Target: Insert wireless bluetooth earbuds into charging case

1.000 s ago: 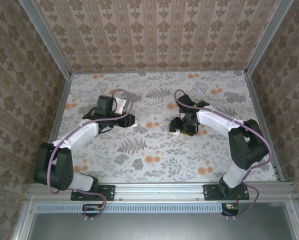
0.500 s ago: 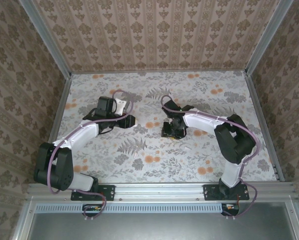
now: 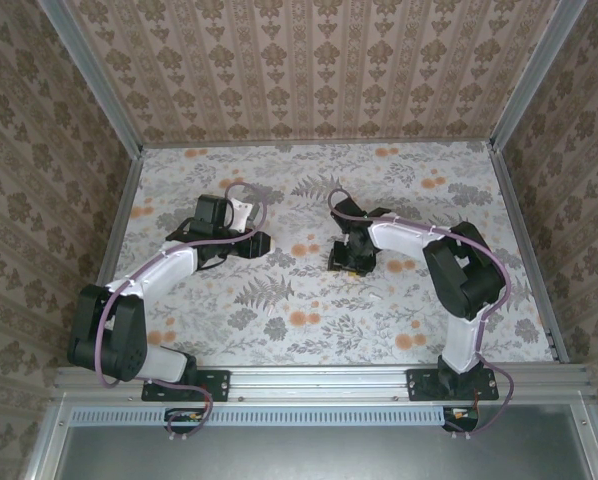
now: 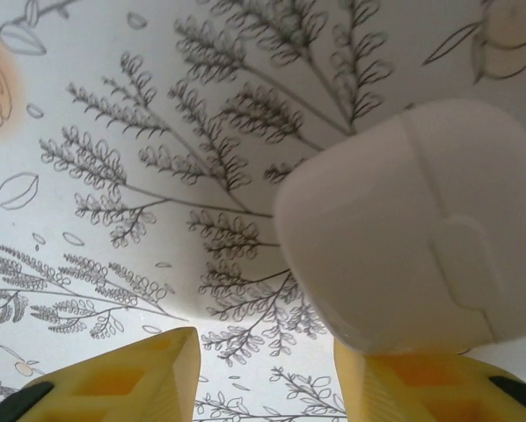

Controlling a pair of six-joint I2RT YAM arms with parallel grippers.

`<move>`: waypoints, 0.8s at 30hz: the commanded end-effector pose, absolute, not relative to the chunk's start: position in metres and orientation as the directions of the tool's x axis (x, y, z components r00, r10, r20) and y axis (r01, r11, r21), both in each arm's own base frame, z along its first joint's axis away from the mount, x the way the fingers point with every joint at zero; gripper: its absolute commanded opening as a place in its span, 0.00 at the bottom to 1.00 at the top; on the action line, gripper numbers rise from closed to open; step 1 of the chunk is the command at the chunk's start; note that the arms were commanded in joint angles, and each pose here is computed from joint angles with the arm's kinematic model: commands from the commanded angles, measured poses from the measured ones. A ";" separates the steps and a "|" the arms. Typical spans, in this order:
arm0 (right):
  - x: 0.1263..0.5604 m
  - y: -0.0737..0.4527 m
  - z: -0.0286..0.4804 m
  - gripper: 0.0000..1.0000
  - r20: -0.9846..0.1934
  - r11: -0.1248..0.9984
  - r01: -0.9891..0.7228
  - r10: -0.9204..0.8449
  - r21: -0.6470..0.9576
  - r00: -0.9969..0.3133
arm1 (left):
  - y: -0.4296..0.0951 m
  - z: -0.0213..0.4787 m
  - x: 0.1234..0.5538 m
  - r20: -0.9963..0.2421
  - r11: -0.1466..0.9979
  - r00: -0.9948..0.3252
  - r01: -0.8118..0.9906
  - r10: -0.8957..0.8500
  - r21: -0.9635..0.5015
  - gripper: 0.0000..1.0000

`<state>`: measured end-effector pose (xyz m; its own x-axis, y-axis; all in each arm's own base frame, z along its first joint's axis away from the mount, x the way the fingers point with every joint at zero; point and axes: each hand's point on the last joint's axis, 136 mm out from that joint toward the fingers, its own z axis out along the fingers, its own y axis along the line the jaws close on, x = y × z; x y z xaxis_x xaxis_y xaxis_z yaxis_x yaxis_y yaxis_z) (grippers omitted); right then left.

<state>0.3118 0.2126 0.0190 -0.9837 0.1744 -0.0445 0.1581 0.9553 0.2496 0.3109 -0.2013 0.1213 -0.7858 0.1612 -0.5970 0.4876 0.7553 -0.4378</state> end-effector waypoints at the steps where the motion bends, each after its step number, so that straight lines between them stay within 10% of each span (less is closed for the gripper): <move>1: 0.313 0.192 0.016 0.48 -0.055 0.963 0.178 0.193 0.203 -0.980 | -0.207 0.129 0.315 -0.607 0.738 -0.780 0.499 0.153 -0.455 0.43; 24: 0.338 0.165 0.059 0.63 -0.147 0.983 0.150 0.165 0.108 -0.975 | -0.207 0.125 0.314 -0.600 0.740 -0.784 0.495 0.157 -0.454 0.43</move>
